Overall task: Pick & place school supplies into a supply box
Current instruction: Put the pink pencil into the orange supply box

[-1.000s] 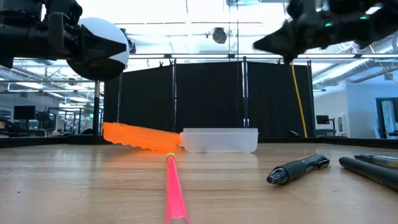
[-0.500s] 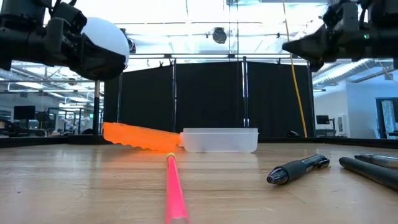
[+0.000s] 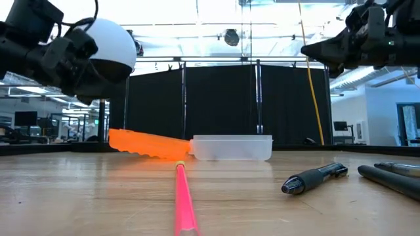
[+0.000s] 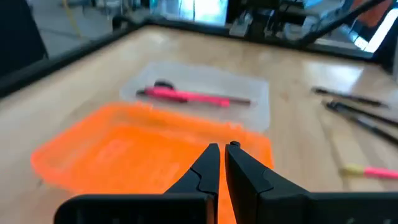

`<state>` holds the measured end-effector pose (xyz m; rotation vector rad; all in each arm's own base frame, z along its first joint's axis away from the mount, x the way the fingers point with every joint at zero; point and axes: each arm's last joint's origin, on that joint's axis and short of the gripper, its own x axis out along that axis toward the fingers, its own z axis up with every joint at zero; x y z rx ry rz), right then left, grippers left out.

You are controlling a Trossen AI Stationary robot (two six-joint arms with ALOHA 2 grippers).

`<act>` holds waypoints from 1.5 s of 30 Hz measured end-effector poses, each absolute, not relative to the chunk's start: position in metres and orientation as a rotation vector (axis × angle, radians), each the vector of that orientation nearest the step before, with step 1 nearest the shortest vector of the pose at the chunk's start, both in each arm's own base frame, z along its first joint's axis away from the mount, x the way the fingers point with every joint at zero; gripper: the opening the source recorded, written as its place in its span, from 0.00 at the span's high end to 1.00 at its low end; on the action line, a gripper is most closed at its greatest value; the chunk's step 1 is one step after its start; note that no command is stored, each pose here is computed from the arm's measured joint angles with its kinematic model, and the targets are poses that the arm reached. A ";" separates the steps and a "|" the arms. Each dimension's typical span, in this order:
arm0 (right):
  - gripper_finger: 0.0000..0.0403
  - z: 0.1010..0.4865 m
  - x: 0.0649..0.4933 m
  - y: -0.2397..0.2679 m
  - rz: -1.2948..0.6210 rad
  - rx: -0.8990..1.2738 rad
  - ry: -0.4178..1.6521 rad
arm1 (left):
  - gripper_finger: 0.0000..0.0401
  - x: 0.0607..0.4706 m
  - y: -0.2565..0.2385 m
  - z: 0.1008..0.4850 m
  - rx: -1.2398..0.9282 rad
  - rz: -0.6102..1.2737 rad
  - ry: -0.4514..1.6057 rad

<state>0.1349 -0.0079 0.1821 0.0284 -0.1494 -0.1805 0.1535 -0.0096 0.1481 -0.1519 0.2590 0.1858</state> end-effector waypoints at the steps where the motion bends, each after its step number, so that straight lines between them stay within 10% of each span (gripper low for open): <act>1: 1.00 0.182 0.135 -0.007 -0.162 0.017 -0.146 | 0.92 0.153 -0.009 0.146 -0.156 0.204 0.280; 7: 1.00 0.182 0.135 -0.005 -0.070 0.015 -0.147 | 0.92 0.142 -0.001 0.128 -0.243 0.526 0.408; 23: 1.00 0.169 0.136 -0.005 -0.070 0.103 -0.021 | 0.92 0.153 -0.014 0.147 -0.418 0.323 0.315; 37: 1.00 0.168 0.136 0.000 0.084 -0.020 -0.003 | 0.99 0.222 -0.072 0.348 -0.329 0.533 0.670; 45: 1.00 0.173 0.136 0.000 0.081 -0.076 -0.060 | 1.00 0.284 -0.116 0.370 -0.398 0.707 1.043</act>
